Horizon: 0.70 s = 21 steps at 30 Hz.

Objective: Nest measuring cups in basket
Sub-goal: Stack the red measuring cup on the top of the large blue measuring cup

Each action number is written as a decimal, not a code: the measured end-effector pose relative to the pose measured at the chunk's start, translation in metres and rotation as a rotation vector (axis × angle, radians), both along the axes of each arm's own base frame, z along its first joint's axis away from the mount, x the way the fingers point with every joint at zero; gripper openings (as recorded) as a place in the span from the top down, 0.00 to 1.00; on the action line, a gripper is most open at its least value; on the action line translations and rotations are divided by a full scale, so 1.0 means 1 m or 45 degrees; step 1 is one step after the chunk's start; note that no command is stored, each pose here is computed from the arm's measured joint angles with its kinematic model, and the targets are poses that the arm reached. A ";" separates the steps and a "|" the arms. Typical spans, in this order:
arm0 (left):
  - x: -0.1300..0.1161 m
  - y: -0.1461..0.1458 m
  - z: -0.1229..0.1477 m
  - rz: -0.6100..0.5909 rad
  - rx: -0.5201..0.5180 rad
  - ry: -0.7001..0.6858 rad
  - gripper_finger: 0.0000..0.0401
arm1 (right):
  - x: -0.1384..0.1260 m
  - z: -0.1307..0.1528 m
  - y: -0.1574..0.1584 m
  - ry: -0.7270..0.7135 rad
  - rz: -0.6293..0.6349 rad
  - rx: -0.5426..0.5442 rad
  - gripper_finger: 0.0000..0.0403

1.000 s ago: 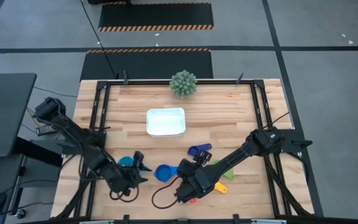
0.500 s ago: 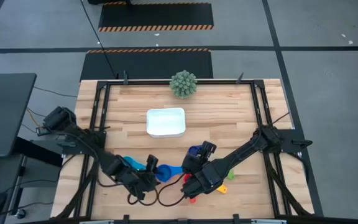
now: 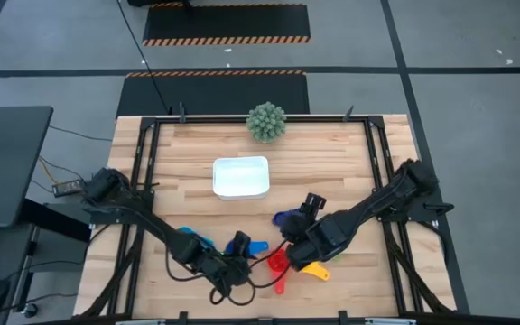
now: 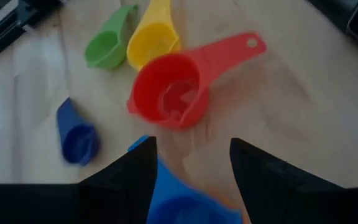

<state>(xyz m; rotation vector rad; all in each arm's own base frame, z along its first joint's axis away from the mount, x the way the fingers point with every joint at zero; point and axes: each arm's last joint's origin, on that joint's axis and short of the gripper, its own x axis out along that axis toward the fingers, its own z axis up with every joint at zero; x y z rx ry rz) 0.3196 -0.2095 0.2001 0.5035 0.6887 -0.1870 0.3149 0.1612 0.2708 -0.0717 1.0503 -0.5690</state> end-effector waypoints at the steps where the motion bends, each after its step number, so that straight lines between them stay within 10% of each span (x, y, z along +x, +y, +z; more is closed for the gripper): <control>1: 0.003 0.000 0.000 -0.001 -0.009 0.003 0.48 | -0.004 -0.001 -0.002 0.000 0.001 0.001 0.39; 21: 0.055 0.023 -0.015 0.006 -0.067 0.125 0.48 | -0.078 -0.025 -0.031 -0.117 0.057 0.085 0.39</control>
